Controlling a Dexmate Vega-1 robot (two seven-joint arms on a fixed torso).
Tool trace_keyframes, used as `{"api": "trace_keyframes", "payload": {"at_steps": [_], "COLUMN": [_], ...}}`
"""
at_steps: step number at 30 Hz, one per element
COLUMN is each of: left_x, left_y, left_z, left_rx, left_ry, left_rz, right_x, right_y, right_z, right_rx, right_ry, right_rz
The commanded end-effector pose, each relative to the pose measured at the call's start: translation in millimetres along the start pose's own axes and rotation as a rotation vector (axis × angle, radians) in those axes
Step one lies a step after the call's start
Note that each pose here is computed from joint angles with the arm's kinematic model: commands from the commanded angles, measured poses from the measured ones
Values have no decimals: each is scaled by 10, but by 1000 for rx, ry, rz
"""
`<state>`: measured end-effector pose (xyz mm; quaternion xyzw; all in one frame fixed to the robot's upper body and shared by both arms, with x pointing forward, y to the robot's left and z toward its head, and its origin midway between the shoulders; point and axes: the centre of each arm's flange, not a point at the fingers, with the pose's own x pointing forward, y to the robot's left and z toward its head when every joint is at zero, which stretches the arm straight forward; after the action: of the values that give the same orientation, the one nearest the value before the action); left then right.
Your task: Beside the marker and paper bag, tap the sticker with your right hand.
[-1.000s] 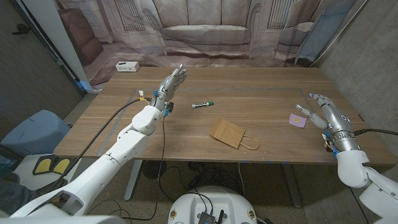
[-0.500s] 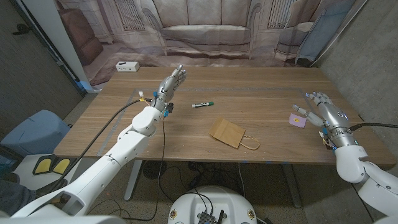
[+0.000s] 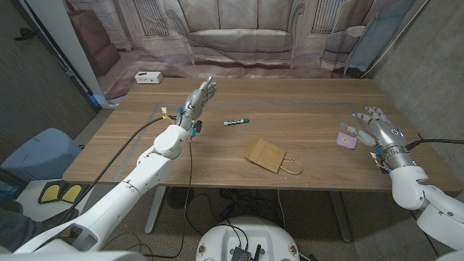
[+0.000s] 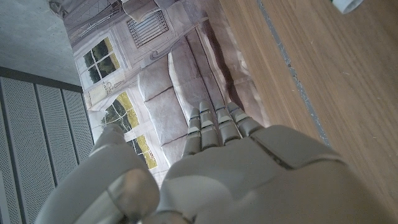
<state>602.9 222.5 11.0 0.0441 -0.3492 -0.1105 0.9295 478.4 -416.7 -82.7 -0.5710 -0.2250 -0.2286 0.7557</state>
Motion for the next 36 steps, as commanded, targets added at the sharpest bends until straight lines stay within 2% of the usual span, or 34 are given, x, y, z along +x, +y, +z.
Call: {"api": "trace_keyframes", "payload": {"at_steps": [1,22,36], "left_x": [-12,4,1], "left_y": [16,5,16], "left_z": [-10,-8,48], "left_rx": [-1,-1,10], "left_ry": [3,2,-5], "left_rz": [2,-1,5], "right_x": [56,122,171], "right_y": [24,56,154], "right_z": [23,29,21], "right_rx": [-43,-76,-98], "right_ry": [53,96,98], "right_rz": [91,175,221]}}
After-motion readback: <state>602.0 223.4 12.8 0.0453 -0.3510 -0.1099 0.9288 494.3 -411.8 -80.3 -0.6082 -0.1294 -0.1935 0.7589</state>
